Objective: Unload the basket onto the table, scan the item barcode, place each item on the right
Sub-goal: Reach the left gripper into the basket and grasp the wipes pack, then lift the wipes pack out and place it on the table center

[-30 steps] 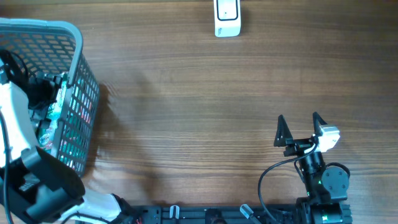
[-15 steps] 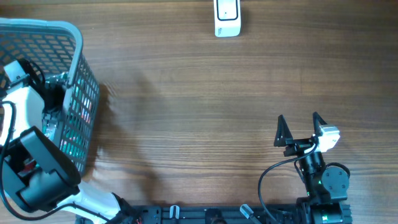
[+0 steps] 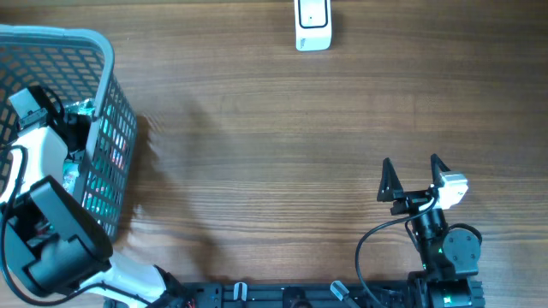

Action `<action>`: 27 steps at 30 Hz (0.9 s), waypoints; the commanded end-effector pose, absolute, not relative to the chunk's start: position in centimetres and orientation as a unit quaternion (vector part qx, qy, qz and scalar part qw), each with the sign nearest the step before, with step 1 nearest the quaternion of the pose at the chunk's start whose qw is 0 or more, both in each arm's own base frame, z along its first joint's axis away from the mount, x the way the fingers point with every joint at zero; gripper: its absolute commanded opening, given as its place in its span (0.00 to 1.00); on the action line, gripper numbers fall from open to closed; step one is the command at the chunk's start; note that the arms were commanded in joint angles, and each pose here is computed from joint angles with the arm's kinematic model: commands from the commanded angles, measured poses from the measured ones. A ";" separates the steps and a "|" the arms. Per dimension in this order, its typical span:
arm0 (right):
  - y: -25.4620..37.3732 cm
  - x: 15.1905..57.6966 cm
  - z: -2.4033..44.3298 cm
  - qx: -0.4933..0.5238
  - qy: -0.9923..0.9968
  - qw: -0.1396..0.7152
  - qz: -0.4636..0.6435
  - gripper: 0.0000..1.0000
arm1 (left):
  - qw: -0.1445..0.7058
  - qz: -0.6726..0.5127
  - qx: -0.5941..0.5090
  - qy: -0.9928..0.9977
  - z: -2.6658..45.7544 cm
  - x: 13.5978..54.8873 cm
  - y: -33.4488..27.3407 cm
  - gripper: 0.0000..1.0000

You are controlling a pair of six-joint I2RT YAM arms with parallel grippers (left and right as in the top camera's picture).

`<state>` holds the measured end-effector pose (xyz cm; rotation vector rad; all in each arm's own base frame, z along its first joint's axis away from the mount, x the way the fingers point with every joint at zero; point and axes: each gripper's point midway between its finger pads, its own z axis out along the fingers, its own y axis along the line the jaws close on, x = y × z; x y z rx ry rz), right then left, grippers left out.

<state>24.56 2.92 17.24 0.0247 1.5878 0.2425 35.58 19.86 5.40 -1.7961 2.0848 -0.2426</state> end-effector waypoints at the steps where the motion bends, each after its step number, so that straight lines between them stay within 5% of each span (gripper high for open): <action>1: 2.7 24.6 17.3 0.011 0.710 0.697 0.100 1.00 | 0.236 -0.081 -0.630 0.735 9.7 34.9 19.9 0.04; 13: 2.7 24.6 17.3 0.011 0.710 0.697 0.100 1.00 | 0.430 -0.097 -0.582 0.683 26.8 29.7 17.3 0.04; 21: 2.7 24.6 17.3 0.011 0.710 0.697 0.100 1.00 | 0.515 -0.126 -0.539 0.654 33.5 24.2 13.0 0.04; 27: 2.7 24.6 17.3 0.011 0.710 0.697 0.100 1.00 | 0.483 -0.236 -0.423 0.730 33.7 24.1 5.1 0.04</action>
